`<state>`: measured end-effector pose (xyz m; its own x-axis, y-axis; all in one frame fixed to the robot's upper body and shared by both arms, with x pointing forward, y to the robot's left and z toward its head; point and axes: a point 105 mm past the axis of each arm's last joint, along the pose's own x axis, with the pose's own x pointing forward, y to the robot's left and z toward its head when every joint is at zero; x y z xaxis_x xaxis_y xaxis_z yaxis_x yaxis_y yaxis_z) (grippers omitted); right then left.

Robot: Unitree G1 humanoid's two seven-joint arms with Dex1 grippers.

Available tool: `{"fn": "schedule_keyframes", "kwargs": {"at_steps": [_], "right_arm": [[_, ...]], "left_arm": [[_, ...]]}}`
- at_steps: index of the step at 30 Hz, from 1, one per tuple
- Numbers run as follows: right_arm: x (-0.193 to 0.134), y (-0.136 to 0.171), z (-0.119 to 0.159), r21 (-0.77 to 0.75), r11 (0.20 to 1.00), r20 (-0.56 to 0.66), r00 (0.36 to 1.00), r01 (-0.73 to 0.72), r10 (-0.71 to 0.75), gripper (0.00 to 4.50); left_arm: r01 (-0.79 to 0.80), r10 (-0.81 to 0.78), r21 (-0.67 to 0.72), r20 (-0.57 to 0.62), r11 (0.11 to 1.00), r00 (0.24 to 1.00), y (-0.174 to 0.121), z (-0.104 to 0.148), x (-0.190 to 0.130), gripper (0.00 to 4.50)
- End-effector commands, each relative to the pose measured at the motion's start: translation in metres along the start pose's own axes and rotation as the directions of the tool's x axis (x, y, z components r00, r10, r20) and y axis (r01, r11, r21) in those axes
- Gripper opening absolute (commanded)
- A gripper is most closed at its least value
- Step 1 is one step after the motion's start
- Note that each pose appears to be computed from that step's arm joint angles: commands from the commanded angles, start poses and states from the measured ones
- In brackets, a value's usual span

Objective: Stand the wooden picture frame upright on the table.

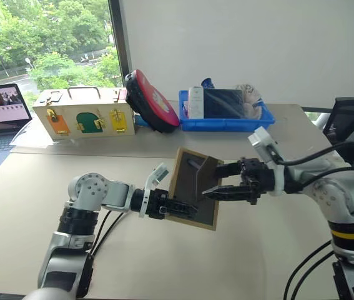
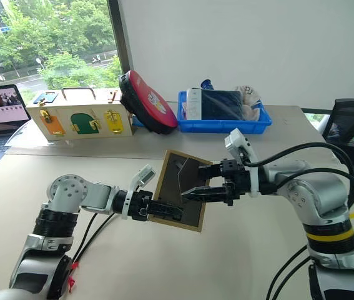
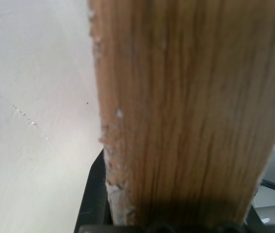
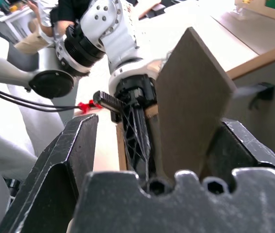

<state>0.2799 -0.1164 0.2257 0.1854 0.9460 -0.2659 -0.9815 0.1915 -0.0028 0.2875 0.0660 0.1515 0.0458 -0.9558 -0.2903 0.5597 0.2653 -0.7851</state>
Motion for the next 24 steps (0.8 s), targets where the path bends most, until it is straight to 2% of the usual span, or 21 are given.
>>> {"fn": "schedule_keyframes", "kwargs": {"at_steps": [1, 3, 4, 6, 7, 9, 11, 13, 16, 18, 20, 24], "right_arm": [[-0.017, -0.023, 0.0, -0.118, 0.979, -0.041, 0.984, 0.168, -0.174, 3.77], [-0.032, -0.049, -0.009, -0.301, 0.901, -0.097, 0.93, 0.312, -0.354, 3.77], [-0.041, -0.063, -0.011, -0.422, 0.829, -0.099, 0.89, 0.368, -0.446, 3.77], [-0.048, -0.078, -0.007, -0.632, 0.662, -0.043, 0.834, 0.404, -0.55, 3.77], [-0.046, -0.079, -0.005, -0.759, 0.536, -0.008, 0.817, 0.371, -0.577, 3.77], [-0.038, -0.074, -0.005, -0.913, 0.309, 0.049, 0.822, 0.267, -0.568, 3.77], [-0.029, -0.065, -0.008, -0.974, 0.103, 0.118, 0.841, 0.202, -0.528, 3.77], [-0.023, -0.058, -0.008, -0.977, -0.072, 0.21, 0.848, 0.201, -0.487, 3.77], [-0.016, -0.053, -0.008, -0.95, -0.202, 0.304, 0.847, 0.237, -0.436, 3.77], [-0.011, -0.051, -0.009, -0.937, -0.259, 0.327, 0.849, 0.235, -0.414, 3.77], [-0.002, -0.046, 0.002, -0.89, -0.338, 0.421, 0.834, 0.304, -0.357, 3.77], [0.012, -0.042, 0.011, -0.846, -0.408, 0.476, 0.831, 0.343, -0.289, 3.77]], "left_arm": [[0.084, -0.085, 0.029, 0.057, 0.996, 0.995, -0.017, 0.018, -0.01, 0.74], [0.128, -0.129, 0.015, 0.093, 0.992, 0.987, -0.022, 0.026, -0.015, 0.74], [0.148, -0.149, 0.011, 0.106, 0.989, 0.983, -0.024, 0.029, -0.017, 0.74], [0.171, -0.171, 0.006, 0.116, 0.985, 0.978, -0.027, 0.032, -0.019, 0.74], [0.177, -0.176, 0.004, 0.118, 0.984, 0.977, -0.028, 0.033, -0.019, 0.74], [0.181, -0.18, 0.001, 0.117, 0.983, 0.977, -0.029, 0.033, -0.019, 0.74], [0.189, -0.187, 0.0, 0.114, 0.982, 0.976, -0.03, 0.034, -0.017, 0.74], [0.195, -0.194, -0.001, 0.11, 0.981, 0.975, -0.032, 0.035, -0.016, 0.74], [0.203, -0.202, -0.002, 0.105, 0.979, 0.974, -0.034, 0.036, -0.015, 0.74], [0.206, -0.204, -0.002, 0.102, 0.979, 0.974, -0.034, 0.036, -0.015, 0.74], [0.211, -0.21, 0.0, 0.096, 0.978, 0.973, -0.036, 0.036, -0.013, 0.74], [0.188, -0.188, 0.01, 0.069, 0.982, 0.98, -0.036, 0.033, -0.008, 0.74]]}}
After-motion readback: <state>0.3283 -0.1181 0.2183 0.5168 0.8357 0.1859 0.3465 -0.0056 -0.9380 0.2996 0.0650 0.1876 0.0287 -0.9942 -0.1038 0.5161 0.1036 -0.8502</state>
